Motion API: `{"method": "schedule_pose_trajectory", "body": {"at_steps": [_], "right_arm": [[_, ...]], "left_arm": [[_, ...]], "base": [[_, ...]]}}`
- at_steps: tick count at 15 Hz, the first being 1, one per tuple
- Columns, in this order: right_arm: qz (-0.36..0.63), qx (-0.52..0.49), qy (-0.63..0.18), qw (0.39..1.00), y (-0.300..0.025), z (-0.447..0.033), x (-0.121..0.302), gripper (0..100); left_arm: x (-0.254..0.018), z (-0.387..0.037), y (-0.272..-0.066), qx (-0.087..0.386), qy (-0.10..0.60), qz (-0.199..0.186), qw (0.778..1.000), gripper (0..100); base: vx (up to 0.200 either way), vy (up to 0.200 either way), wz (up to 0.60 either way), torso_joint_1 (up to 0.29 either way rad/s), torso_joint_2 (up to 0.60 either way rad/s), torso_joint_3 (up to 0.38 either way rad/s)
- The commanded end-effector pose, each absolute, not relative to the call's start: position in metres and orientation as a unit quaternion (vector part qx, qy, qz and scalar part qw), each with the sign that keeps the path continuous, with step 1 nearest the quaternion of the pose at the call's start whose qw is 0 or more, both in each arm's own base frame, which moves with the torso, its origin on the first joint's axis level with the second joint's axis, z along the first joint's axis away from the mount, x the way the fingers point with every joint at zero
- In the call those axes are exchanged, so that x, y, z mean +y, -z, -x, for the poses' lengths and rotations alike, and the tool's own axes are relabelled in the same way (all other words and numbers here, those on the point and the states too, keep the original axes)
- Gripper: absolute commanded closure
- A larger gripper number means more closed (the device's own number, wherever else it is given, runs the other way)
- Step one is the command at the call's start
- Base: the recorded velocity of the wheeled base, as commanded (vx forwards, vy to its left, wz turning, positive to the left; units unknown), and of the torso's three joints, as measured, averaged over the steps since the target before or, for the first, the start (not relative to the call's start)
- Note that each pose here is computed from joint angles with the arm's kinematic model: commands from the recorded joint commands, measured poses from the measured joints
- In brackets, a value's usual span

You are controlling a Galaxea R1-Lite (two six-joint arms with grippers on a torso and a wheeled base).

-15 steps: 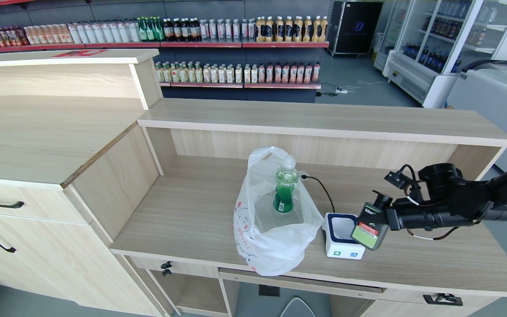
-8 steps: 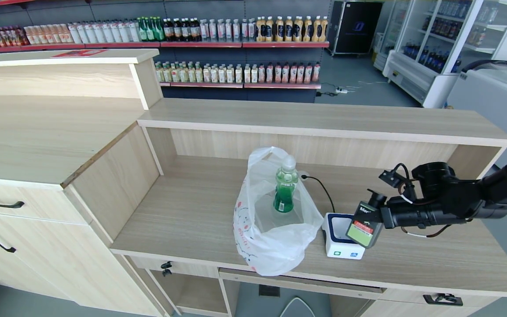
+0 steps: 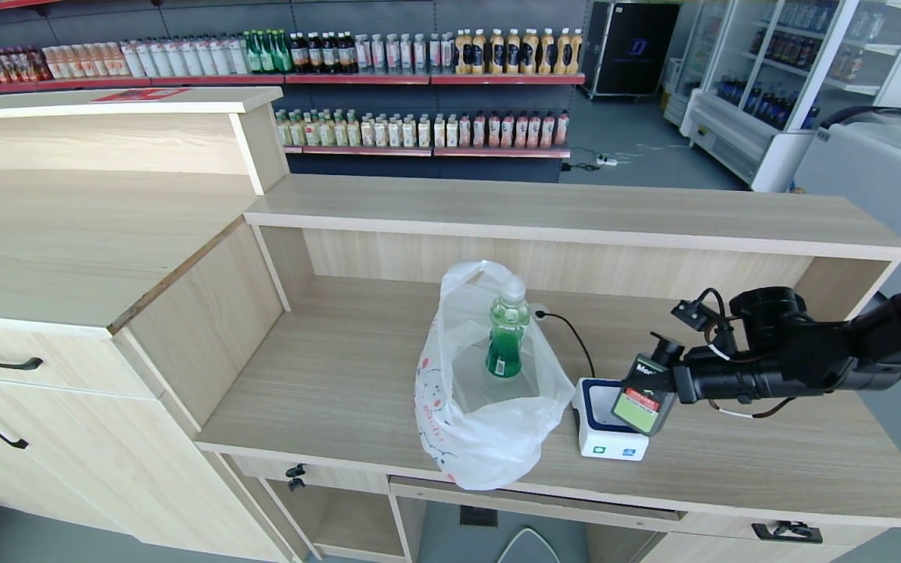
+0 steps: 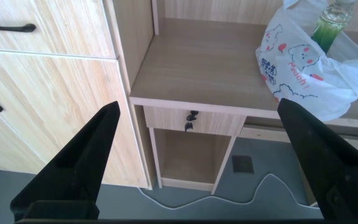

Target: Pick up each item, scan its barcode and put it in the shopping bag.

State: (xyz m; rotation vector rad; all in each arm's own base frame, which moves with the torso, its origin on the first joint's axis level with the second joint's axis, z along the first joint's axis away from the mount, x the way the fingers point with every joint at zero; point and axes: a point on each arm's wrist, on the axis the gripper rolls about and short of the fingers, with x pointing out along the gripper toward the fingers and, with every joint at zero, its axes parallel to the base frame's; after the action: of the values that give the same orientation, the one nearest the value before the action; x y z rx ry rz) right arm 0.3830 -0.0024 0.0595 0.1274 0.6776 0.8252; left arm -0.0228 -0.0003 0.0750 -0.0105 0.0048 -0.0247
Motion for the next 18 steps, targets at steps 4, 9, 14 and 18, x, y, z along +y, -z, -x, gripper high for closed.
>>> {"method": "schedule_pose_trajectory", "body": {"at_steps": [4, 9, 14, 18], "right_arm": [[-0.028, 0.276, -0.396, 0.875, -0.098, -0.365, -0.001, 100], [0.214, 0.138, -0.274, 0.927, -0.173, -0.237, -0.034, 100], [0.257, 0.143, -0.185, 0.938, -0.186, -0.219, -0.021, 100], [0.192, 0.108, -0.189, 0.957, -0.185, -0.244, 0.008, 100]], "left_arm": [[0.0, 0.023, -0.075, 0.003, 0.012, 0.005, 1.0, 0], [0.0, 0.023, -0.075, 0.003, 0.012, 0.005, 1.0, 0], [0.0, 0.023, -0.075, 0.003, 0.012, 0.005, 1.0, 0], [0.0, 0.023, -0.075, 0.002, 0.012, 0.005, 1.0, 0]], "base": [[0.0, 0.0, 0.0, 0.0, 0.0, 0.0], [0.0, 0.0, 0.0, 0.0, 0.0, 0.0], [0.0, 0.0, 0.36, 0.002, 0.0, 0.003], [0.0, 0.0, 0.6, 0.002, 0.0, 0.006]]}}
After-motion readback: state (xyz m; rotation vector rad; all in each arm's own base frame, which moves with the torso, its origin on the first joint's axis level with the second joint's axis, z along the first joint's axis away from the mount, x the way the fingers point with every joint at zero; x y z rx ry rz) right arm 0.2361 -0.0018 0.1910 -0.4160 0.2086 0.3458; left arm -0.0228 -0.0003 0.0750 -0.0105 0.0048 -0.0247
